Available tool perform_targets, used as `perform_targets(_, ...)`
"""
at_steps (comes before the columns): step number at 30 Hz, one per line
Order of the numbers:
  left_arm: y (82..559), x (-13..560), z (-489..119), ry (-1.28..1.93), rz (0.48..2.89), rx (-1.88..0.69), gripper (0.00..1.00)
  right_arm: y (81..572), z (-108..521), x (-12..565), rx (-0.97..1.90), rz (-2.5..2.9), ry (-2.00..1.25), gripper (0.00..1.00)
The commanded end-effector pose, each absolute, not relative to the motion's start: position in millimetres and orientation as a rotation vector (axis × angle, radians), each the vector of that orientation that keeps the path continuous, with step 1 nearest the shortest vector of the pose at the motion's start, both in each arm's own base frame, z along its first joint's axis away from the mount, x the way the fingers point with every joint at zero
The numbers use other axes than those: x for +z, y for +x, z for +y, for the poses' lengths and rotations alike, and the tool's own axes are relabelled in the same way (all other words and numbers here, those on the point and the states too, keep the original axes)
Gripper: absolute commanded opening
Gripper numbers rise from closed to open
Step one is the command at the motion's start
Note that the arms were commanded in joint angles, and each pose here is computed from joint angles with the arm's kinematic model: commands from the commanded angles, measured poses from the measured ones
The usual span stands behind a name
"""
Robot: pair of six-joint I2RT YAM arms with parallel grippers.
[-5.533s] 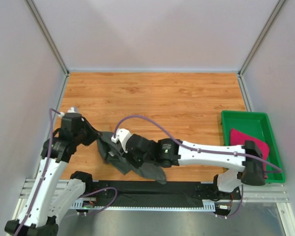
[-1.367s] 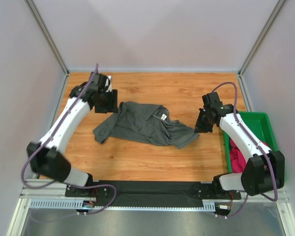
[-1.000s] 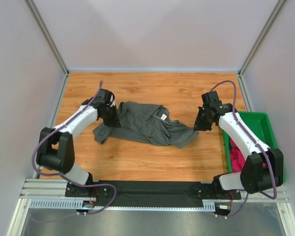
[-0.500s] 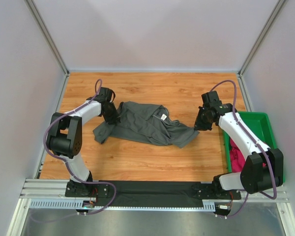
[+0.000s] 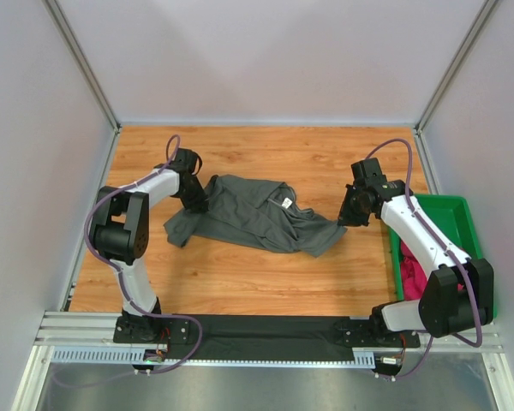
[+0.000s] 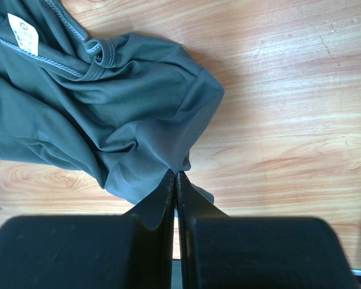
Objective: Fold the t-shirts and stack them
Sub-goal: Flatten the tshirt out
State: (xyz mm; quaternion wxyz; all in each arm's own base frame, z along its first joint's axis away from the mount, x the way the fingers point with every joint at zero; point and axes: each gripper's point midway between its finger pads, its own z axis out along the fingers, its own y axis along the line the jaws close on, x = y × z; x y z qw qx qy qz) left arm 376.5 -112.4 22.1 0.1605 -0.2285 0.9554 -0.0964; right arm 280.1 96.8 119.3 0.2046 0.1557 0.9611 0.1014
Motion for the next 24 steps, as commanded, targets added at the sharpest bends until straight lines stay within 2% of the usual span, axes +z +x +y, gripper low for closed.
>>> perform_targets(1, 384.2, 25.3, -111.8, -0.643, 2.725, -0.279, 0.24, 296.1, 97.4, 134.0, 0.293, 2.608, 0.424, 0.0)
perform_targets(5, 380.5, 39.8, -107.4, -0.613, 2.709, -0.26, 0.03, 297.3, 98.0, 136.2, 0.299, 2.6, 0.422, 0.0)
perform_targets(6, 379.1, 43.7, -105.8, -0.606, 2.708, -0.251, 0.0, 297.3, 97.9, 136.6, 0.298, 2.6, 0.42, 0.0)
perform_targets(10, 373.9, 81.6, -101.4, -0.551, 2.673, -0.242, 0.0, 298.7, 87.8, 141.6, 0.226, 2.59, 0.43, 0.0)
perform_targets(17, 367.0, 192.4, -103.3, -0.405, 2.498, -0.35, 0.0, 328.3, 65.8, 174.4, 0.177, 2.484, 0.503, 0.0)
perform_targets(21, 393.3, 277.4, -107.3, -0.345, 2.322, -0.447, 0.0, 376.1, 66.4, 228.8, 0.252, 2.312, 0.527, 0.0)
perform_targets(23, 413.4, 301.3, -98.9, -0.396, 2.262, -0.527, 0.0, 406.3, 64.3, 274.2, 0.277, 2.199, 0.534, 0.0)
perform_targets(24, 423.9, 339.0, -100.1, -0.379, 2.176, -0.598, 0.0, 414.9, 64.5, 290.5, 0.295, 2.163, 0.533, 0.0)
